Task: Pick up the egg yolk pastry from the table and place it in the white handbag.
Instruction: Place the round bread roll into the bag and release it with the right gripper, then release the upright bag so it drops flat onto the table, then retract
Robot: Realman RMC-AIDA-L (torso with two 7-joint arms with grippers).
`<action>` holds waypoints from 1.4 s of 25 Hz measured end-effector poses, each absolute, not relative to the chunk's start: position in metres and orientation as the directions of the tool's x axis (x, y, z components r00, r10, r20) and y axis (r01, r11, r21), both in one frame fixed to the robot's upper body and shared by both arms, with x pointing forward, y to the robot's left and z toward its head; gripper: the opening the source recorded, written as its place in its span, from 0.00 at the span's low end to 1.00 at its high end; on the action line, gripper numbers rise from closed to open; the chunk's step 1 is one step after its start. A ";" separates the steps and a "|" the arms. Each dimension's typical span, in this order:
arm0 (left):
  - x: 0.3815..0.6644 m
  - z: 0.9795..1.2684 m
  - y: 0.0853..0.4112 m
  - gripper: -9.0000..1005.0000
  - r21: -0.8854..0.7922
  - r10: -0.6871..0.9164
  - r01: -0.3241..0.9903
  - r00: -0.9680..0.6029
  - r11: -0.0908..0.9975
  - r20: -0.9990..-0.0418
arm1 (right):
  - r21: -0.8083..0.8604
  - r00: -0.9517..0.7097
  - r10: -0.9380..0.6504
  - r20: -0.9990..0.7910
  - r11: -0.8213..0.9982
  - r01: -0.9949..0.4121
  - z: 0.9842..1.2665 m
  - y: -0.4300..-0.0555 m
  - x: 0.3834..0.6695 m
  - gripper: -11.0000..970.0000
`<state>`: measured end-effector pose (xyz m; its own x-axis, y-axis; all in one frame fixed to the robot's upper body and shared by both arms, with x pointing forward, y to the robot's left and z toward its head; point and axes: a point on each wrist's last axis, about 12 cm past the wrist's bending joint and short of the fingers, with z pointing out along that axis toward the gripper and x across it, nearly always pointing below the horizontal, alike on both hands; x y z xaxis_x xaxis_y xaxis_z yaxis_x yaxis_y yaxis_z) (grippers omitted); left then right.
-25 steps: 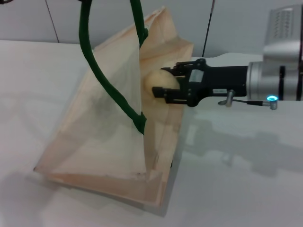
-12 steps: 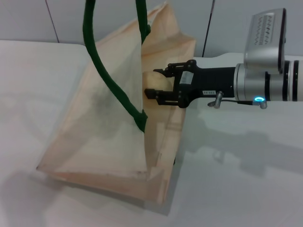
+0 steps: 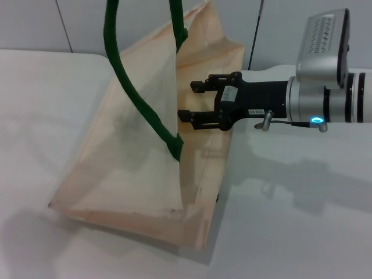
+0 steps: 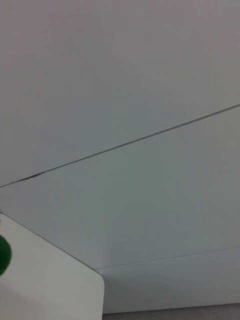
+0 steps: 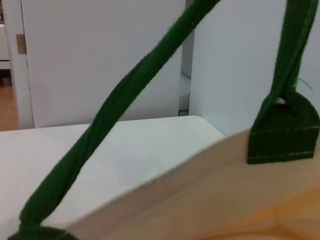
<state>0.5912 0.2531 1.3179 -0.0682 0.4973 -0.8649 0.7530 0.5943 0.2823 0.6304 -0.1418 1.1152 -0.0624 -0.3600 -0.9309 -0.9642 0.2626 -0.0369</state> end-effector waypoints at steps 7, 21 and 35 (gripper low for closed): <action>0.592 1.319 0.253 0.14 0.284 0.498 0.753 -0.065 0.593 -0.865 | -0.028 -0.083 -0.370 -0.925 0.286 -0.958 1.113 -0.145 0.632 0.78; 0.595 1.311 0.263 0.14 0.271 0.491 0.730 -0.100 0.627 -0.866 | 0.009 -0.174 -0.349 -0.921 0.428 -0.904 1.118 -0.190 0.642 0.91; 0.606 1.296 0.265 0.29 0.221 0.445 0.740 -0.117 0.635 -0.888 | 0.024 -0.209 -0.325 -0.922 0.493 -0.870 1.123 -0.208 0.646 0.91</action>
<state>0.6060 0.2648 1.2958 -0.1168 0.4447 -0.8880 0.7399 0.6354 0.2209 0.6462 -0.2085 1.1231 -0.2093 -0.3248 -0.9223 -0.8699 0.4927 0.0239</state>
